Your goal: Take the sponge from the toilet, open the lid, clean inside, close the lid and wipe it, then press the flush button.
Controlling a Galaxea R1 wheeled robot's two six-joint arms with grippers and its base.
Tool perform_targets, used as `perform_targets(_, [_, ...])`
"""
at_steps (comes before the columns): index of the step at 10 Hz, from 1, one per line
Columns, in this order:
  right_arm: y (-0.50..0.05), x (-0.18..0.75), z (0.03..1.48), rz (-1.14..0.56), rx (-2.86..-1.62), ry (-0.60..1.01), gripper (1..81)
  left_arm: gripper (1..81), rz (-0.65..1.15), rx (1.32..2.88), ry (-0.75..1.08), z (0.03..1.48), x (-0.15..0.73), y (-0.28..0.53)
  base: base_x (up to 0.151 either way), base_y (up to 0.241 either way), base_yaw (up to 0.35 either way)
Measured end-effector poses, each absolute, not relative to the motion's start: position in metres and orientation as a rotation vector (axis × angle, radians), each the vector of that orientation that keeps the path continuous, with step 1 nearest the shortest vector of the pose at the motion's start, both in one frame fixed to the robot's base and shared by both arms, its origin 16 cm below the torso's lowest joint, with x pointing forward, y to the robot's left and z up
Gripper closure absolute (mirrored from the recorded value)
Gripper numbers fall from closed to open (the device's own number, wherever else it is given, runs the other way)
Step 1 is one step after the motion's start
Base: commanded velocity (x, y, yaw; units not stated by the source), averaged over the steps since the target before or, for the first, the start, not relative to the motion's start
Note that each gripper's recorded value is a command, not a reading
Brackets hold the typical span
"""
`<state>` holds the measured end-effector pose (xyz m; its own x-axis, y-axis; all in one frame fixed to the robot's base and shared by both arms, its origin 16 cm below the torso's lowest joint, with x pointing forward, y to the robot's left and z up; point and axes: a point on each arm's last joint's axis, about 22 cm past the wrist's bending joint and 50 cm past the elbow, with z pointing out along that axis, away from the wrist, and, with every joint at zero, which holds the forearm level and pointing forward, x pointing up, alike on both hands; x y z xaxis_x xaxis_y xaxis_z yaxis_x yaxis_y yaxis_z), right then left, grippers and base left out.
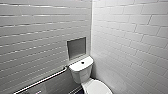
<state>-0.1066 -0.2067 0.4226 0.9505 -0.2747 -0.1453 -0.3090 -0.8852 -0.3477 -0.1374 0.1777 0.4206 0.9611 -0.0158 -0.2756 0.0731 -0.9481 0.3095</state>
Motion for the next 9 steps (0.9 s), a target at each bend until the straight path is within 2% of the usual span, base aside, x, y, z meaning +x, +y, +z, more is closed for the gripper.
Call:
perform_targets(5, [-0.181,-0.089,0.412,0.187,-2.756,0.369,81.1,1.0,-0.287,2.783,0.087,0.415,-0.088,0.181,0.000,0.000,0.000])
perform_targets(9, [-0.205,-0.100,0.409,0.216,-2.808,0.339,81.1,1.0,-0.292,2.780,0.088,0.416,-0.092,0.179,0.000,0.000,0.000])
